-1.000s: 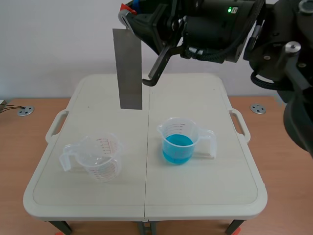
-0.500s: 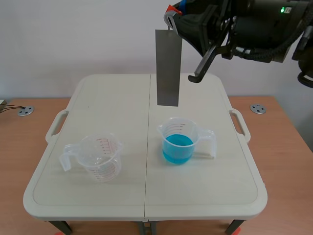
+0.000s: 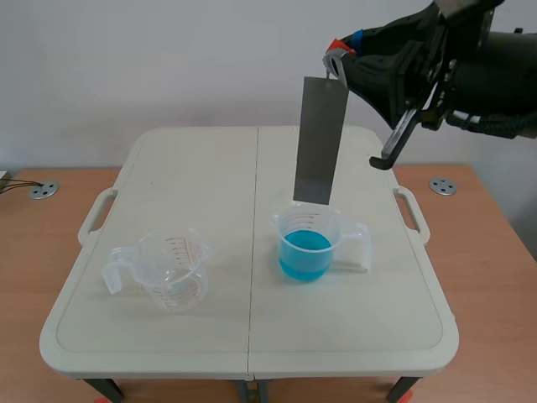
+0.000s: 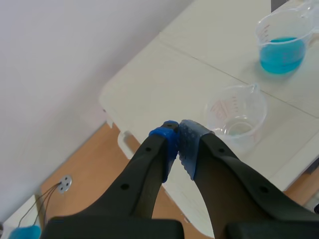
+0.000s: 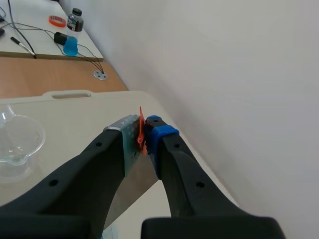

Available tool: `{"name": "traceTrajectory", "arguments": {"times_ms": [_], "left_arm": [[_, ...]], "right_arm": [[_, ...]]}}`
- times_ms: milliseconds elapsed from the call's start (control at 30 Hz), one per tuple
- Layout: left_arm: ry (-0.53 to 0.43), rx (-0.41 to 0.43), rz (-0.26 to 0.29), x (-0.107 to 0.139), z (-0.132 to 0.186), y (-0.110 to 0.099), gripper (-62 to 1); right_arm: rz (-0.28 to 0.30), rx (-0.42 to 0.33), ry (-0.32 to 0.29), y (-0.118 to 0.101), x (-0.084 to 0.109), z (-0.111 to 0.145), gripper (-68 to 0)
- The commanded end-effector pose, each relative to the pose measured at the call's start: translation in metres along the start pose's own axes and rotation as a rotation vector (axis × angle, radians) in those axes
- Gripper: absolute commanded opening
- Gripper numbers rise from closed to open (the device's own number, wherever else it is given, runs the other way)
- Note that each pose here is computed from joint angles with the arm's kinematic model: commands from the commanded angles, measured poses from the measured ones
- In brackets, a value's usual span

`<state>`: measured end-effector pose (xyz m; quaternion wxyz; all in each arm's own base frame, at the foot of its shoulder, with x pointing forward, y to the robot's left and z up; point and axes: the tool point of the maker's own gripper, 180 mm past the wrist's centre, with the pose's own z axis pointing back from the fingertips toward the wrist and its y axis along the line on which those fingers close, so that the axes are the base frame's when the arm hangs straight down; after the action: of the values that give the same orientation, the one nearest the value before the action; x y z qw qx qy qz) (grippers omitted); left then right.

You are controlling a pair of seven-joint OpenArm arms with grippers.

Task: Hold the metal plate by the orange handle, dip it into the blue solution, take it out and point at it, then put the plate back in the beaker on the left.
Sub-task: 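Move the plate over the blue solution, then point at the plate with the left hand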

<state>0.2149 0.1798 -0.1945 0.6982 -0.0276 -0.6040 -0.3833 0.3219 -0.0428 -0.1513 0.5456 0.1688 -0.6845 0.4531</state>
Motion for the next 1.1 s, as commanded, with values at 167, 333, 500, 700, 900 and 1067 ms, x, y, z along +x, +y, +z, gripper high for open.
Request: {"name": "traceTrajectory", "arguments": {"times_ms": [167, 333, 500, 700, 900, 1067], "left_arm": [[-0.079, -0.021, 0.012, 0.02, -0.035, -0.007, -58.6], [-0.107, -0.059, 0.009, 0.033, -0.061, -0.017, -58.6], [-0.133, -0.088, 0.013, 0.041, -0.085, -0.022, -58.6], [-0.136, -0.116, 0.025, 0.035, -0.118, -0.027, -58.6], [-0.126, -0.133, 0.025, 0.026, -0.149, -0.035, -58.6], [-0.103, -0.166, 0.022, 0.016, -0.172, -0.05, -58.6]], "right_arm": [[0.02, -0.02, -0.04, -0.006, 0.014, 0.006, -66.2], [0.02, -0.02, -0.04, -0.007, 0.014, 0.006, -66.2], [0.021, -0.02, -0.041, -0.007, 0.014, 0.006, -66.2], [0.02, -0.02, -0.043, -0.007, 0.015, 0.006, -66.2], [0.02, -0.02, -0.045, -0.007, 0.015, 0.006, -66.2], [0.02, -0.02, -0.049, -0.007, 0.016, 0.006, -66.2]]}}
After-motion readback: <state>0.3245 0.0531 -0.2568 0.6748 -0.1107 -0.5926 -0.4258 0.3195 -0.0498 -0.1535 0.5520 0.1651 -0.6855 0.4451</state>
